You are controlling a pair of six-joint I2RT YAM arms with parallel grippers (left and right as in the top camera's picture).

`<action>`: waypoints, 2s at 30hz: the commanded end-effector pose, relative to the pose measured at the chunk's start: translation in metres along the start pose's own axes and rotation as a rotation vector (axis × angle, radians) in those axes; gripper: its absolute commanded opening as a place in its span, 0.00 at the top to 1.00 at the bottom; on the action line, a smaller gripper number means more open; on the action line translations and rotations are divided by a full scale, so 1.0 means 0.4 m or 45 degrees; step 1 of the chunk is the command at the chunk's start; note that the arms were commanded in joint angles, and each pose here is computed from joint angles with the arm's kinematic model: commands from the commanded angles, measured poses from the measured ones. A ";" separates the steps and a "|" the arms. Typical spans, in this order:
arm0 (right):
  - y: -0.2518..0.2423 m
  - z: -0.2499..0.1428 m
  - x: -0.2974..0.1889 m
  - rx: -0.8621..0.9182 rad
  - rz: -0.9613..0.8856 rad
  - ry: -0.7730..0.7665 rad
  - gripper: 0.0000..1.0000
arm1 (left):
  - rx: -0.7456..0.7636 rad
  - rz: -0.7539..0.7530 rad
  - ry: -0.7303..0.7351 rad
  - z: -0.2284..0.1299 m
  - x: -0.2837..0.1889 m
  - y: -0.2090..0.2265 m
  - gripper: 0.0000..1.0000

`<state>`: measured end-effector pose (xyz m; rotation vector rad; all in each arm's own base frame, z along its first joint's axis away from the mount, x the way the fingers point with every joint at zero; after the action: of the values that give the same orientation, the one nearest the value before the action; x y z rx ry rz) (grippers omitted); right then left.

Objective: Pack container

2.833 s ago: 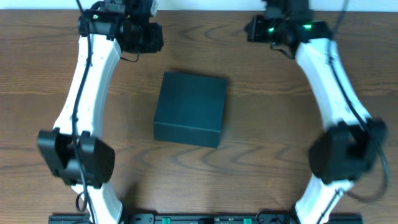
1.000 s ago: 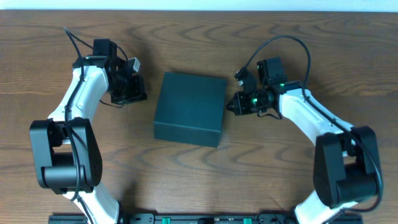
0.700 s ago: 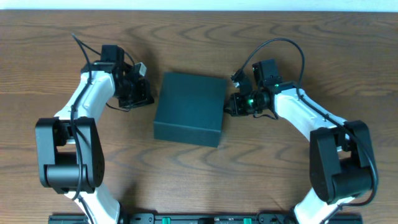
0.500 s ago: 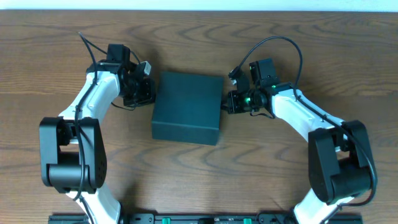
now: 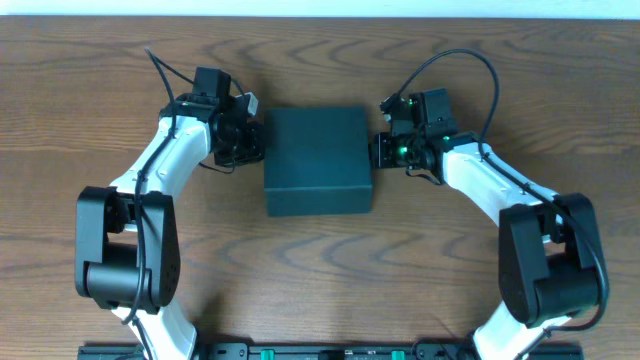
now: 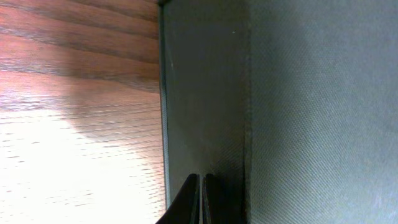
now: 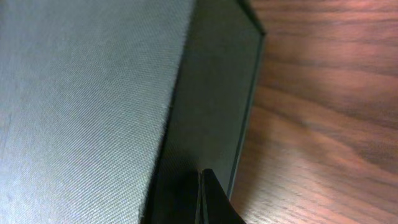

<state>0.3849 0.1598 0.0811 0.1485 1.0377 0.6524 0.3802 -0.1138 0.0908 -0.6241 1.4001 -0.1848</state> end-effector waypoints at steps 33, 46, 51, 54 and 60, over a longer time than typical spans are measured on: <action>-0.031 0.019 -0.120 0.076 0.056 -0.052 0.98 | -0.008 -0.092 -0.130 0.087 -0.060 -0.032 0.94; 0.053 -0.026 -0.300 -0.083 0.023 -0.007 0.98 | 0.257 -0.165 -0.226 0.145 -0.251 -0.158 0.94; 0.070 -0.093 -0.293 -0.126 0.060 0.155 0.98 | 0.358 -0.204 -0.040 0.068 -0.196 -0.172 0.94; 0.073 -0.097 -0.292 -0.126 0.064 0.165 0.98 | 0.441 -0.300 0.062 0.019 -0.175 -0.192 0.94; 0.078 -0.119 -0.295 -0.094 0.075 0.220 0.98 | 0.595 -0.307 0.213 -0.067 -0.146 -0.206 0.94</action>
<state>0.2941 0.1061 0.1582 0.0768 1.1729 0.7377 0.3708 -0.1518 0.1802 -0.4610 1.3963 -0.6296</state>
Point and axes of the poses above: each gripper's point midway between its finger pads, its own x axis out along the fingers, its own y axis along the line the jaws close on, z = x × y, the point moved 4 cm from there along -x, back along the fingers, and after that the axes turned 14 degrees about -x, right-handed, at the moved point
